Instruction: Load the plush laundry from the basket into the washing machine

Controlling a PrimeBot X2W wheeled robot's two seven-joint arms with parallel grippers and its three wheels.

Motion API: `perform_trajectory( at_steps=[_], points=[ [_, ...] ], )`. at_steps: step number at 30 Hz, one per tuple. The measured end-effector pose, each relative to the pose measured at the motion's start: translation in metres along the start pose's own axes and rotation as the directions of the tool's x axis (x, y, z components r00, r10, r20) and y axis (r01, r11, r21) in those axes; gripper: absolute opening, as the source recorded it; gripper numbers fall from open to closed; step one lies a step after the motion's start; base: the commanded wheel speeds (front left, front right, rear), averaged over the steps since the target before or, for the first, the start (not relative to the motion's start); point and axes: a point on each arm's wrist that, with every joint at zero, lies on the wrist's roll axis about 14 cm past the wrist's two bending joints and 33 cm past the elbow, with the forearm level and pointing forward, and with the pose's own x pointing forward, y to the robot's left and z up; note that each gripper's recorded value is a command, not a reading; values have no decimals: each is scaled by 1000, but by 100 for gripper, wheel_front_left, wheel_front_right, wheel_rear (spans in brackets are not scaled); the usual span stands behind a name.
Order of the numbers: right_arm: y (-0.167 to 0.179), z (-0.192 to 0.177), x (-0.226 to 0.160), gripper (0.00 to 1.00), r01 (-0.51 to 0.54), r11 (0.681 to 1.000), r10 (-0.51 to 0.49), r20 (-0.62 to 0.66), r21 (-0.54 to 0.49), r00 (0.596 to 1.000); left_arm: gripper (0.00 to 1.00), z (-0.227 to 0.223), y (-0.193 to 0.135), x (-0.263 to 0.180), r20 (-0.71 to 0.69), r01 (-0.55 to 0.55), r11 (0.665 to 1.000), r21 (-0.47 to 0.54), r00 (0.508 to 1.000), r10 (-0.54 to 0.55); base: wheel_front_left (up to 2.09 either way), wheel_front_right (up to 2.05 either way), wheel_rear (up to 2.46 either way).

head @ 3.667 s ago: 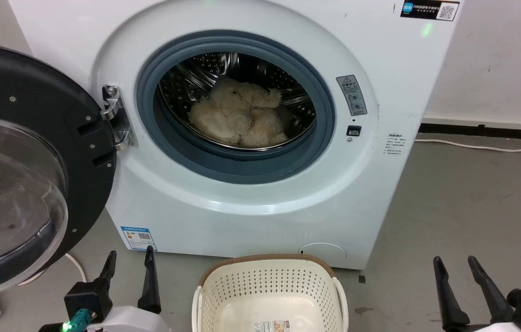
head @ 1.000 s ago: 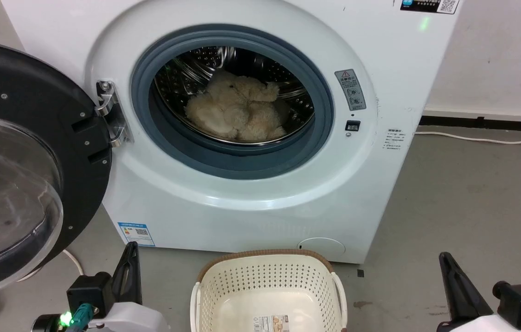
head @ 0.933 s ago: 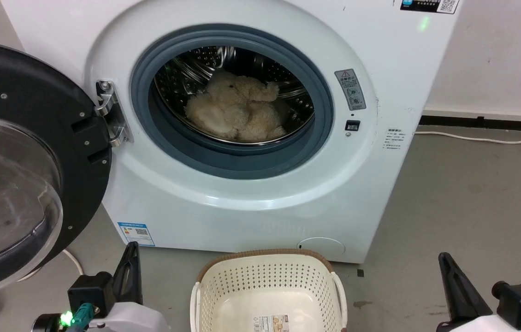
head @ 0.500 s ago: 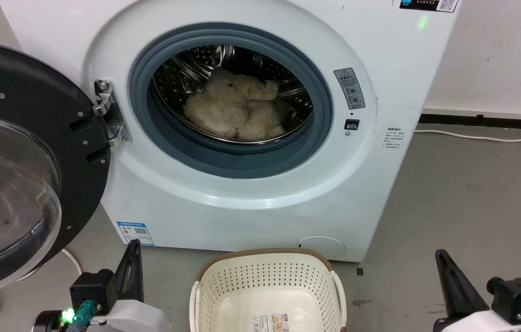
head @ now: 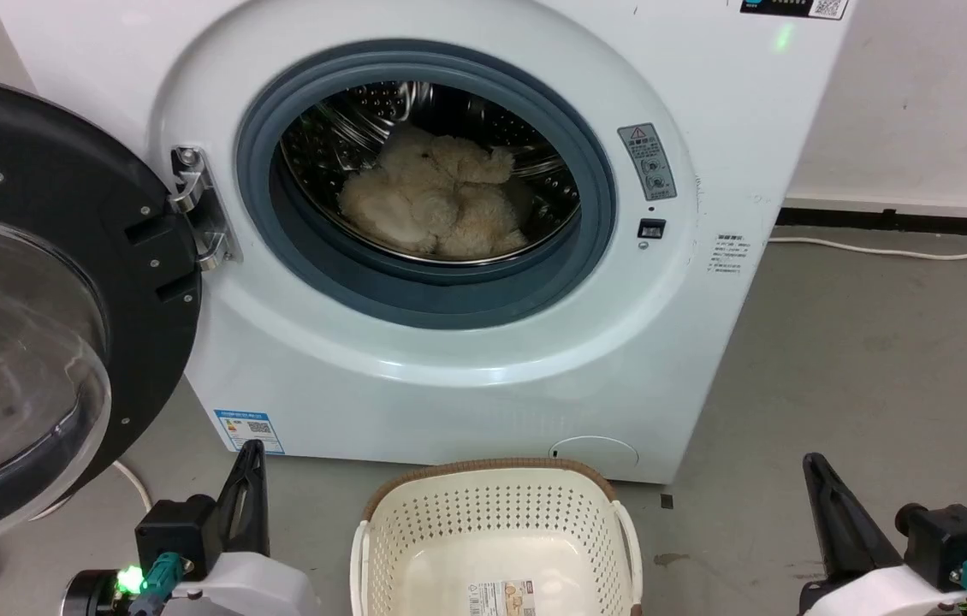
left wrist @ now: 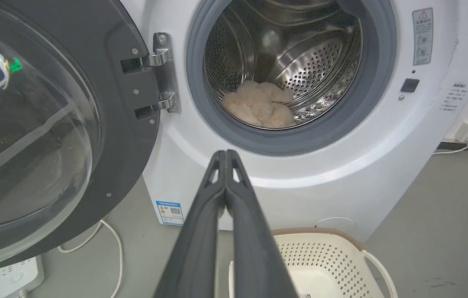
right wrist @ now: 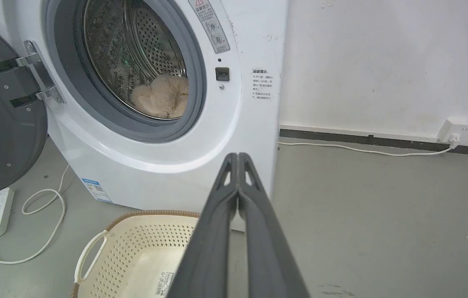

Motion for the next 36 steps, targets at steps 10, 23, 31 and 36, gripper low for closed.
perform_trajectory(
  at_steps=[10,23,31,36],
  points=[
    [1,-1,3,0,-4,1000,3,-6,-20,1000,0,-1,-1,2,-6,2,1000,10,1000,-2,0,0,0],
    [2,-2,5,0,-7,999,6,-14,-37,1000,0,-3,-3,3,-17,11,1000,23,1000,-11,0,0,0],
    [3,1,9,0,-11,998,11,-7,-54,1000,0,0,-4,7,-7,15,999,31,1000,-15,0,0,0],
    [3,-1,9,0,-12,998,11,-16,-65,1000,0,0,-4,7,-8,17,999,35,1000,-17,0,0,0]
  ],
)
